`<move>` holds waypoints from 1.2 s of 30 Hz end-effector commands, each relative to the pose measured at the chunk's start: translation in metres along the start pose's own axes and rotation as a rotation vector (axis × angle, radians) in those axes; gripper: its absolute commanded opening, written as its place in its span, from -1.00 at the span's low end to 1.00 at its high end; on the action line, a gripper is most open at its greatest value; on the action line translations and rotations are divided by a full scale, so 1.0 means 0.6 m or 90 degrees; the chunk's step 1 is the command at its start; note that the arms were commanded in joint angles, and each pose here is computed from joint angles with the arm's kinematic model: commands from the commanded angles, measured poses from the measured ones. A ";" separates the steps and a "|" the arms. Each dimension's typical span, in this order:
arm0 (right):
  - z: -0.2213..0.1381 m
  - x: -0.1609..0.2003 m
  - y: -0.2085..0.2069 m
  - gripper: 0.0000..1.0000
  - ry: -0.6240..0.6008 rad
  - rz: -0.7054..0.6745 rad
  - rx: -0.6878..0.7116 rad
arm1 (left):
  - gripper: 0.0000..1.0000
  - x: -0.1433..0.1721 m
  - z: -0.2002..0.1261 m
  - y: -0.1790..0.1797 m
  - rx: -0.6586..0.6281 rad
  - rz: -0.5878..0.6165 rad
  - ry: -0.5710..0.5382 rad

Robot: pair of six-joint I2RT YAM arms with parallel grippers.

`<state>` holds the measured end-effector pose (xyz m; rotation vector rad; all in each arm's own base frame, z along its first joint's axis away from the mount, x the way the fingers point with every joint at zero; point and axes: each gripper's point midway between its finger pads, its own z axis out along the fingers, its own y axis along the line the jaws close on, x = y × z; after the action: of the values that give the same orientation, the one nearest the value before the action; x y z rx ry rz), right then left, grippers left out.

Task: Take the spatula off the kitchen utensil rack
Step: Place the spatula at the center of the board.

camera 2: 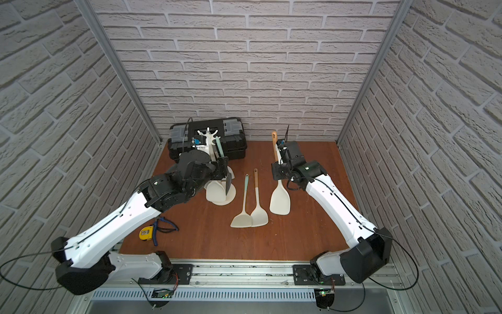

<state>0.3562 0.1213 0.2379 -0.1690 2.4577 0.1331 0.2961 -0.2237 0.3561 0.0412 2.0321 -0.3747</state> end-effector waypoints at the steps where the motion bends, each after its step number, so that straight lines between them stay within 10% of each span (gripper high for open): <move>1: 0.039 0.073 -0.017 -0.95 0.113 0.043 -0.013 | 0.43 0.020 0.006 0.006 0.016 0.014 0.023; 23: 0.243 0.143 0.028 -0.94 0.278 0.063 -0.129 | 0.42 0.085 0.051 0.074 -0.019 -0.008 0.091; 36: 0.276 0.124 0.035 -0.94 0.273 0.033 -0.194 | 0.46 0.068 0.028 0.020 0.132 0.014 0.045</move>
<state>0.3783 0.1499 0.0494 -0.2097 2.9387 0.4907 0.3003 -0.2141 0.3136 0.1349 2.0613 -0.5119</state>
